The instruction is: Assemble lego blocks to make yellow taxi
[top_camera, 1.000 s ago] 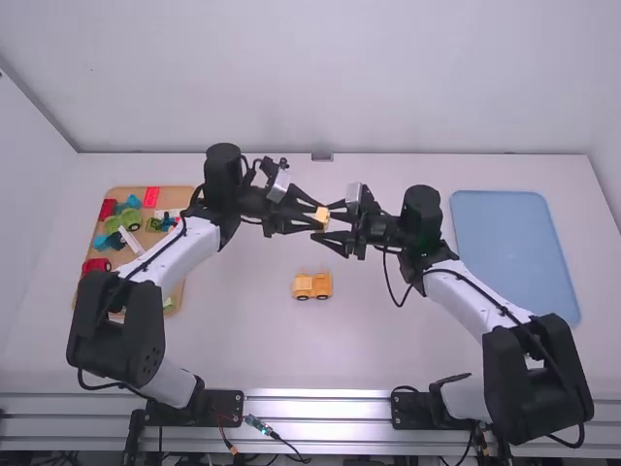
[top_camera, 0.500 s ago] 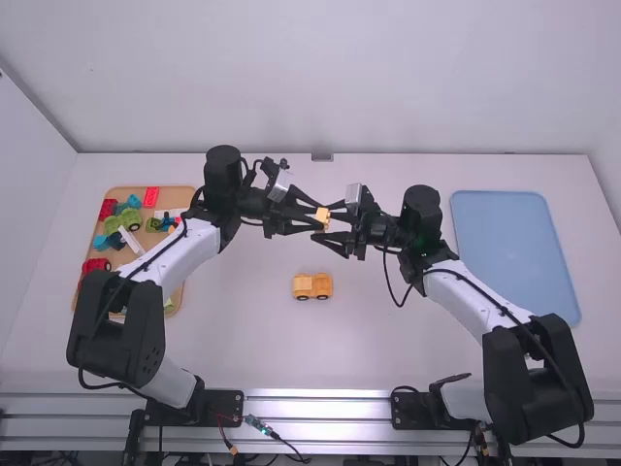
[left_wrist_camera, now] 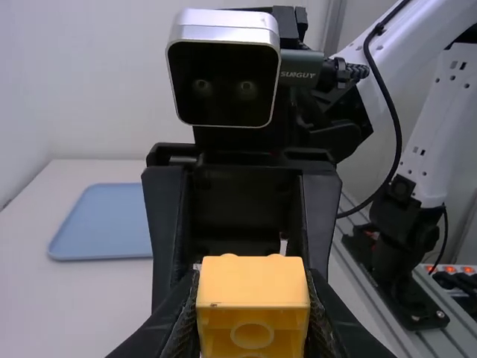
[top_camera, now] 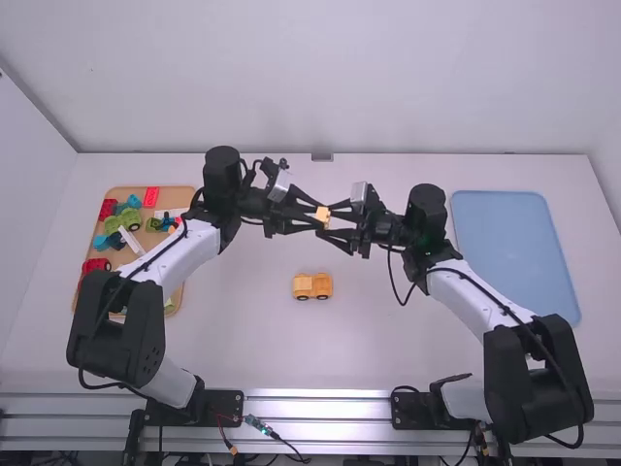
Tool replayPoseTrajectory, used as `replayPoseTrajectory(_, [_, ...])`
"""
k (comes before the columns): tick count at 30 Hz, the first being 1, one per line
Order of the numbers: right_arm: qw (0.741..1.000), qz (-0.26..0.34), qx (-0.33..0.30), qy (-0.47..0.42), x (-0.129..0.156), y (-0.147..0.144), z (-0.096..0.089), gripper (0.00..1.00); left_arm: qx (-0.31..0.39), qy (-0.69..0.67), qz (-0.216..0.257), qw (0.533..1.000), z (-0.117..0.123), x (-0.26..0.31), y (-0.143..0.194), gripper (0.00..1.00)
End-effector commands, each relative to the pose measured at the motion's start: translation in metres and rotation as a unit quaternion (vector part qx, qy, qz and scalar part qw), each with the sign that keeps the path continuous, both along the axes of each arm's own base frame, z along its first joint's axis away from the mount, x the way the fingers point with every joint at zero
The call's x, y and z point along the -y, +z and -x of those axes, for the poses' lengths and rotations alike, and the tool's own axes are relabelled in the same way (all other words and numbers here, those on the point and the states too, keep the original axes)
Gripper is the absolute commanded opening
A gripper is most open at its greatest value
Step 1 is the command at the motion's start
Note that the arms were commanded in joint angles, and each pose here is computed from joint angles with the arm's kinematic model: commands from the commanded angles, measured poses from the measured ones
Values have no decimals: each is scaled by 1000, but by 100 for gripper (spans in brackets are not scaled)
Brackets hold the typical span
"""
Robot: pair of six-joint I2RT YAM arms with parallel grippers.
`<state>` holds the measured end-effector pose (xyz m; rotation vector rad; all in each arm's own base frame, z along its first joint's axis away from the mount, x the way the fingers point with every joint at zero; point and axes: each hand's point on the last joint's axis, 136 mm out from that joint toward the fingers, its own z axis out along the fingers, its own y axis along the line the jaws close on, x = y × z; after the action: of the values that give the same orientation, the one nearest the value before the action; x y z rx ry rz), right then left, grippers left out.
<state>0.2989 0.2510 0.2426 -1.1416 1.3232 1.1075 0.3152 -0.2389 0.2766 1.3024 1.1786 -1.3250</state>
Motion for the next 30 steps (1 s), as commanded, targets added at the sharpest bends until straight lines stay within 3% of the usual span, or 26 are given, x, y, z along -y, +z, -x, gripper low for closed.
replayPoseTrajectory(1, [1000, -1, 2, 5, 0, 1, 3, 48, 6, -8, 3, 1000, 7, 0, 6, 2])
replayPoseTrajectory(11, [1000, -4, 13, 13, -5, 4, 7, 33, 6, -8, 3, 1000, 7, 0, 6, 2])
replayPoseTrajectory(17, [1000, -3, 10, 15, -6, 3, 8, 30, 6, -9, 3, 1000, 7, 0, 6, 2])
replayPoseTrajectory(19, [1000, -3, 10, 14, -5, 3, 7, 30, 6, -8, 3, 1000, 7, 0, 6, 7])
replayPoseTrajectory(20, [1000, -4, 10, 14, -5, 3, 7, 30, 6, -8, 3, 1000, 7, 0, 6, 18])
replayPoseTrajectory(21, [1000, -4, 10, 15, -5, 3, 8, 30, 6, -8, 3, 1000, 7, 0, 6, 22])
replayPoseTrajectory(23, [1000, -3, 9, 16, -6, 3, 8, 30, 6, -8, 3, 1000, 6, 0, 6, 50])
replayPoseTrajectory(24, [1000, -3, 9, 16, -6, 3, 8, 30, 7, -7, 3, 1000, 6, 0, 6, 53])
replayPoseTrajectory(25, [1000, -3, 8, 15, -5, 3, 8, 30, 7, 0, 2, 1000, 4, -1, 5, 95])
replayPoseTrajectory(26, [1000, -2, 5, 14, -4, 2, 7, 30, 10, 7, 2, 1000, 1, -4, 6, 99])
replayPoseTrajectory(30, [1000, 5, -12, -7, 1, -4, 0, 30, -14, 22, 4, 1000, -8, -15, 21, 99])
